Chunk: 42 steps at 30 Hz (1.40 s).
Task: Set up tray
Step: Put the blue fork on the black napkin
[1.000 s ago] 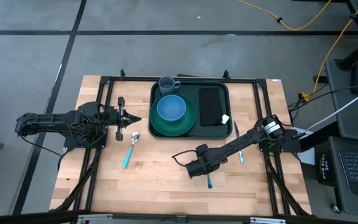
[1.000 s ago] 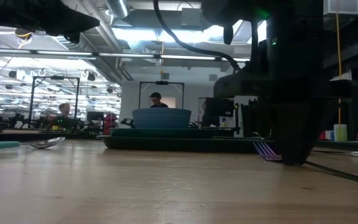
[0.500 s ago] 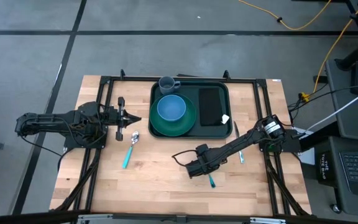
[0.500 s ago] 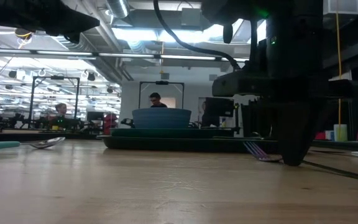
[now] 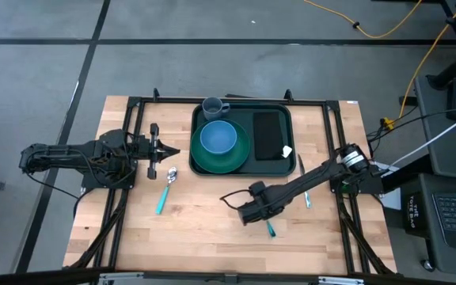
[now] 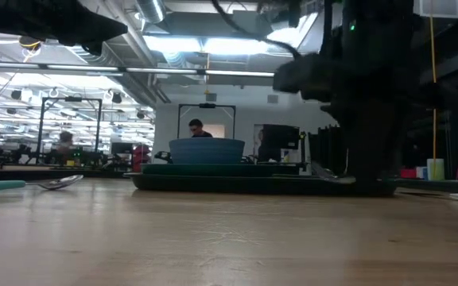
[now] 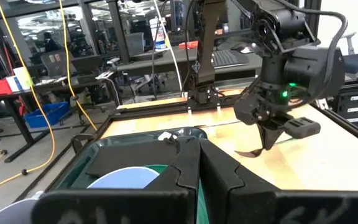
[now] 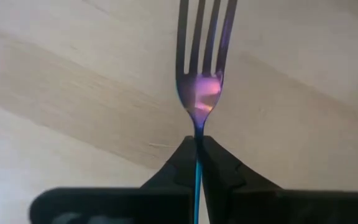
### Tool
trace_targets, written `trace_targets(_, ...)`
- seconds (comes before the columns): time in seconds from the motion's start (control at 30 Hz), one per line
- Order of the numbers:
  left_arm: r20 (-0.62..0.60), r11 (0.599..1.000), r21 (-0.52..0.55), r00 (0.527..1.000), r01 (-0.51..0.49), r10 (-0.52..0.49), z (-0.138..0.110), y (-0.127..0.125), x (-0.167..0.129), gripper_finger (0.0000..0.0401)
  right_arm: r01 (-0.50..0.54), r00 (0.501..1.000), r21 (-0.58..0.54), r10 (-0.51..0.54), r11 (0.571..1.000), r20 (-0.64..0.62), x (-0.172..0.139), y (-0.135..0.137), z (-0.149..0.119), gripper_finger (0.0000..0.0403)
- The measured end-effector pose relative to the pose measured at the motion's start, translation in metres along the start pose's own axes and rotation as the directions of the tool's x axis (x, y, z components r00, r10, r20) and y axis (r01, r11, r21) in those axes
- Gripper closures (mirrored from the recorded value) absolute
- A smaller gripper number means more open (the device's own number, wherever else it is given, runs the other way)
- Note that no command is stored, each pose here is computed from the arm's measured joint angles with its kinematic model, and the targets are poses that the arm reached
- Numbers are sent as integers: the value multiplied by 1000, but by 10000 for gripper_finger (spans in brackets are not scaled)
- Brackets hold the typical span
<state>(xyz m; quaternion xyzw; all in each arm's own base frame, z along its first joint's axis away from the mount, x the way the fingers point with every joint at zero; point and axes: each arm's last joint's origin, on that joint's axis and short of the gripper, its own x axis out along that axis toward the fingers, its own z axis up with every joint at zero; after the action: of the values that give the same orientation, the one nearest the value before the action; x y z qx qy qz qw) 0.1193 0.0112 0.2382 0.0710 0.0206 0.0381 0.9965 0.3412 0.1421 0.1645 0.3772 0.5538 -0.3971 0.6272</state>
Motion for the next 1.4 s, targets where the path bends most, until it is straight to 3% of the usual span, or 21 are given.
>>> trace_targets(0.27, 0, 1000, 0, 1000, 0, 0, 0, 0, 0, 398, -49, 990, -153, 69, 987, 123, -46, -16, 8, 389)
trace_targets(0.57, -3, 1000, 0, 1000, -10, 10, 0, 0, 0, 396, 47, 917, -330, 91, 943, 389, -96, -46, 20, 390)
trace_targets(0.77, -70, 996, 5, 994, -84, 84, -6, 2, 0, 399, 204, 878, -412, 20, 888, 478, -89, -58, 22, 389)
trace_targets(0.9, -125, 992, 13, 984, -124, 124, -11, 3, -1, 396, 232, 876, -416, -3, 879, 482, -72, -73, 20, 389)
trace_targets(1.2, -137, 993, 14, 984, -113, 114, -12, 2, -1, 399, 49, 841, -417, 188, 908, 507, -57, -116, 27, 389)
trace_targets(1.4, -158, 994, 15, 981, -110, 110, -14, 2, -1, 396, -17, 783, -500, 323, 866, 532, -64, -133, 43, 389)
